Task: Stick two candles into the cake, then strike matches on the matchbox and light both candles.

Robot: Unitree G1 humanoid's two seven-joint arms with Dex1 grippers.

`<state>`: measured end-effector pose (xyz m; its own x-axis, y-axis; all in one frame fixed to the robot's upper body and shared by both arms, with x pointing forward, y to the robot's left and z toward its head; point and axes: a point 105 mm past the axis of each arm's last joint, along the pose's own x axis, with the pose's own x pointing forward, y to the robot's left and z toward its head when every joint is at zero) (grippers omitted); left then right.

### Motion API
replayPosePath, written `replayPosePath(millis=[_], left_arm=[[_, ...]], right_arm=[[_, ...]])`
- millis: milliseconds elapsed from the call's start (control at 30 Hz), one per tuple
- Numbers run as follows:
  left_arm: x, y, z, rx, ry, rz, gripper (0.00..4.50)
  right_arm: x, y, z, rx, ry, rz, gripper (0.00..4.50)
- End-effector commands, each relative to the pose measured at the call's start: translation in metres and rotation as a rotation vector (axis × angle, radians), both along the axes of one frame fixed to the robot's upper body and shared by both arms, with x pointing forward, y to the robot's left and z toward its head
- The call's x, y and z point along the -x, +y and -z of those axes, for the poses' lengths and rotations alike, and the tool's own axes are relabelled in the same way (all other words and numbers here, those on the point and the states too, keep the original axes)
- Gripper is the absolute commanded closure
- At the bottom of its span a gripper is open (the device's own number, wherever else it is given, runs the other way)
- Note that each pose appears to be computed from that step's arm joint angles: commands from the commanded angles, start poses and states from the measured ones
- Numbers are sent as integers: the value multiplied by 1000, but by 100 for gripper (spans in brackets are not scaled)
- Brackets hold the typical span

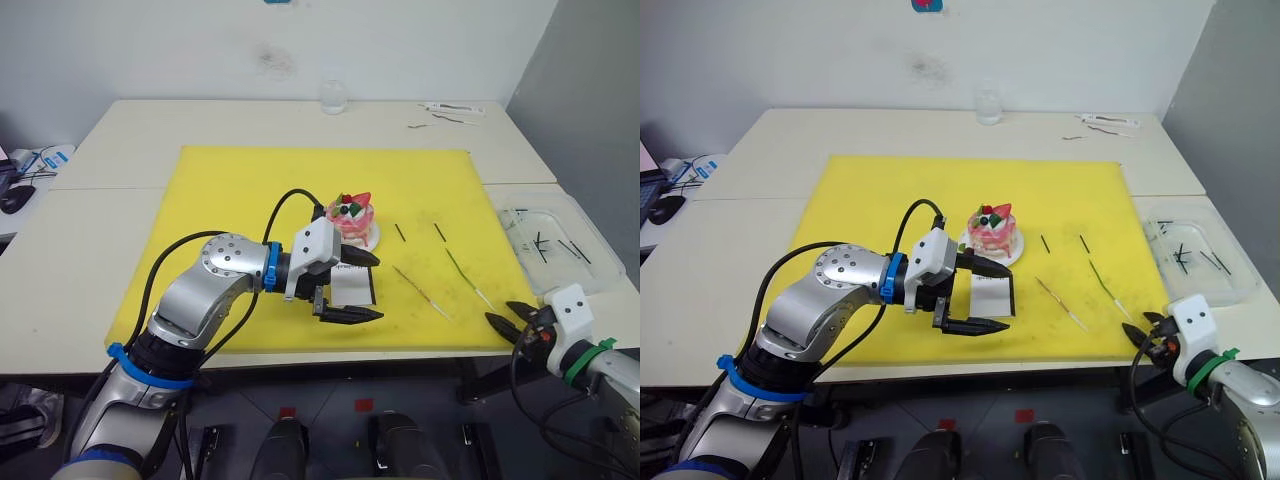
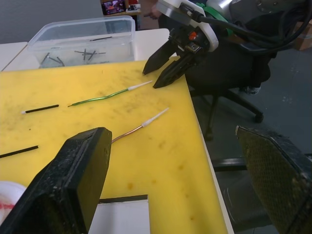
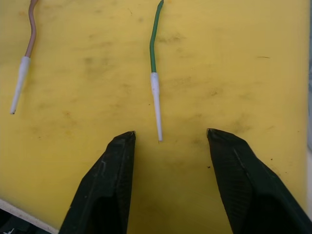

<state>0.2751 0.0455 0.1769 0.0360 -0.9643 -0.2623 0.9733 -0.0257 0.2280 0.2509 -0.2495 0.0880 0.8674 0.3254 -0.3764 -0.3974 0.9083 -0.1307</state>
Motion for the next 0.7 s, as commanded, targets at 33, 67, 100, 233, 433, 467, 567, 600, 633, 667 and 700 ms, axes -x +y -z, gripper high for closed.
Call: replayPosePath(millis=[33, 67, 100, 233, 433, 467, 567, 600, 633, 667, 700], left_arm=[[2, -1, -8, 22, -40, 10, 0], [2, -1, -8, 23, -39, 10, 0], [3, -2, -8, 24, -39, 10, 0], [3, -2, -6, 22, -37, 10, 0], [4, -1, -2, 14, -27, 5, 0], [4, -1, -1, 16, -24, 4, 0], [1, -5, -3, 68, 29, -16, 0], [0, -7, -5, 100, 62, -29, 0], [-1, -8, -6, 120, 84, -38, 0], [-3, -11, -9, 171, 135, -58, 0], [-10, -16, -16, 269, 224, -103, 0]], right_arm=[[-3, 5, -8, 9, -22, -29, 199], [-4, 6, -8, 6, -21, -32, 237], [-5, 7, -8, 4, -19, -35, 264], [-6, 7, -9, 2, -15, -41, 406], [-1, 6, -9, -8, -15, -44, 447], [-1, 7, -12, -17, -24, -47, 447], [-8, 21, -37, -74, -134, -57, 447], [-12, 27, -49, -94, -192, -60, 447], [-13, 31, -57, -106, -229, -62, 447], [-17, 37, -68, -117, -280, -64, 447], [-20, 46, -81, -126, -343, -78, 447]])
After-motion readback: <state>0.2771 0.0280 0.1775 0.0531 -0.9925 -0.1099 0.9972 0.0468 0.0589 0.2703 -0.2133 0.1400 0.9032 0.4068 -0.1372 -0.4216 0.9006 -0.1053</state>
